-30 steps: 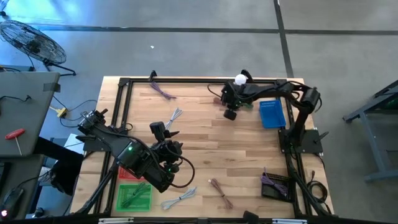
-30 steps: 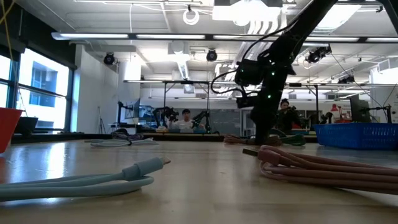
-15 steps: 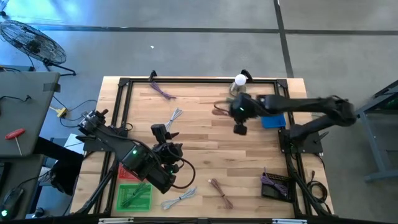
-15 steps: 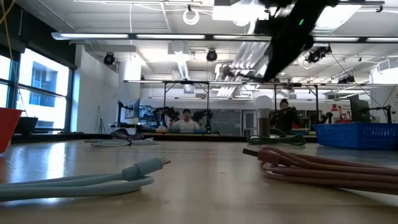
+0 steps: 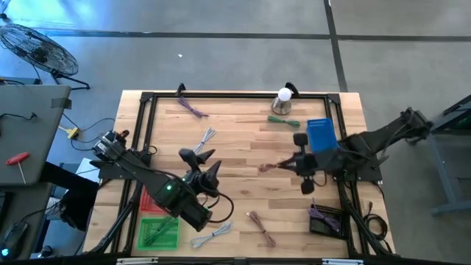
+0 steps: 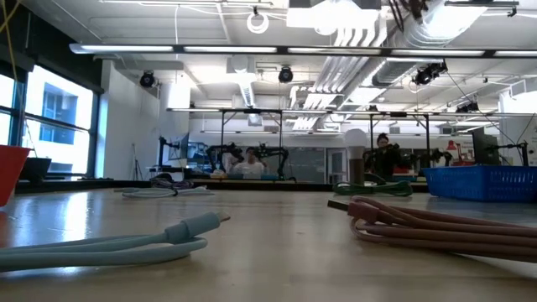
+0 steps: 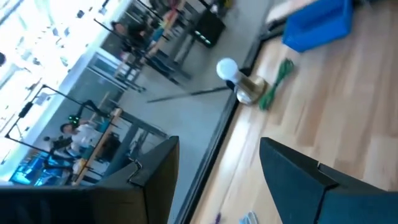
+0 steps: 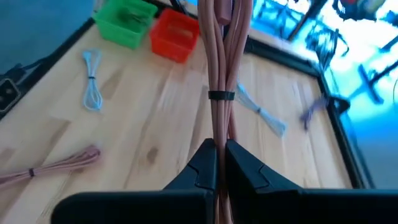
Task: Pick & Place USB Port
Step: Put the top pink charger cable into the red bin
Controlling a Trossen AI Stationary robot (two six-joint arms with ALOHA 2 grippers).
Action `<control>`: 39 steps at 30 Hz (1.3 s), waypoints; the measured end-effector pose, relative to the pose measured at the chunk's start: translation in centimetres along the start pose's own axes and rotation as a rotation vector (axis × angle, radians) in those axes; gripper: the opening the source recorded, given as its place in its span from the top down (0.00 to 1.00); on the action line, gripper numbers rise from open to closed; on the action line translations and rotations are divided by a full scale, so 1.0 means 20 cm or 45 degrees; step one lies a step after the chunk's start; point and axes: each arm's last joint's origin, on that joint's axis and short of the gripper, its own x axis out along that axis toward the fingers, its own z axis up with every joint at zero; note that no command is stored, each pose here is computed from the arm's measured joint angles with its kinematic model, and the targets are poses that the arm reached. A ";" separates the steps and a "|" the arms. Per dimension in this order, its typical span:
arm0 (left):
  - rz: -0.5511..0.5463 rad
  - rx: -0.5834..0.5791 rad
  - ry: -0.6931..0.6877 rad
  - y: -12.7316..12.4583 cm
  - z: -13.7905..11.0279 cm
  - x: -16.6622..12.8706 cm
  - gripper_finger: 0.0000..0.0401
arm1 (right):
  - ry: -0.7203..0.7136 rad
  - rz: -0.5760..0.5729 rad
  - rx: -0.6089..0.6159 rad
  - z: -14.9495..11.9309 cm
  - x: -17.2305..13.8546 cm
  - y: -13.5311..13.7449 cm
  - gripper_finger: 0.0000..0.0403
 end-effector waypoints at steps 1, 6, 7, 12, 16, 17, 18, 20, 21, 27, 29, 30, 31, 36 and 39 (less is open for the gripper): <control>0.015 -0.022 -0.017 -0.01 0.00 0.00 0.46 | -0.020 -0.001 -0.023 0.01 -0.01 0.02 0.99; -0.034 -0.081 -0.016 -0.03 0.03 0.00 0.46 | -0.099 0.025 -0.100 0.04 -0.03 0.08 0.99; -0.067 -0.083 -0.007 -0.04 0.04 0.01 0.46 | -0.110 0.030 -0.105 0.04 -0.03 0.09 0.99; -0.322 -0.080 -0.001 -0.09 0.12 0.03 0.46 | -0.122 0.030 -0.117 0.05 -0.04 0.11 0.99; -0.555 -0.048 -0.119 -0.12 0.22 0.05 0.46 | -0.125 0.033 -0.114 0.05 -0.04 0.11 0.99; -0.609 -0.048 -0.157 -0.12 0.24 0.06 0.46 | -0.128 0.033 -0.113 0.05 -0.04 0.11 0.99; -0.664 -0.051 -0.200 -0.12 0.27 0.06 0.46 | -0.133 0.034 -0.111 0.05 -0.04 0.11 0.99; -0.740 -0.064 -0.278 -0.12 0.30 0.07 0.46 | -0.143 0.043 -0.108 0.06 -0.04 0.11 0.99; -0.758 -0.070 -0.313 -0.12 0.32 0.07 0.46 | -0.155 0.059 -0.106 0.06 -0.04 0.11 0.99; -0.734 -0.106 -0.400 -0.08 0.37 0.15 0.46 | -0.260 0.154 -0.186 0.09 -0.07 0.16 0.99; -0.772 -0.104 -0.402 -0.07 0.37 0.19 0.46 | -0.286 0.176 -0.214 0.10 -0.08 0.18 0.99; -0.803 -0.097 -0.409 -0.07 0.38 0.21 0.46 | -0.295 0.185 -0.228 0.10 -0.09 0.19 0.99; -0.833 -0.092 -0.418 -0.06 0.38 0.23 0.46 | -0.301 0.193 -0.238 0.10 -0.10 0.20 0.99; -1.008 -0.119 -0.469 -0.04 0.39 0.33 0.46 | -0.284 0.172 -0.251 0.10 -0.07 0.23 0.99; -1.103 -0.141 -0.523 -0.03 0.40 0.35 0.46 | -0.258 0.167 -0.264 0.10 -0.04 0.25 0.99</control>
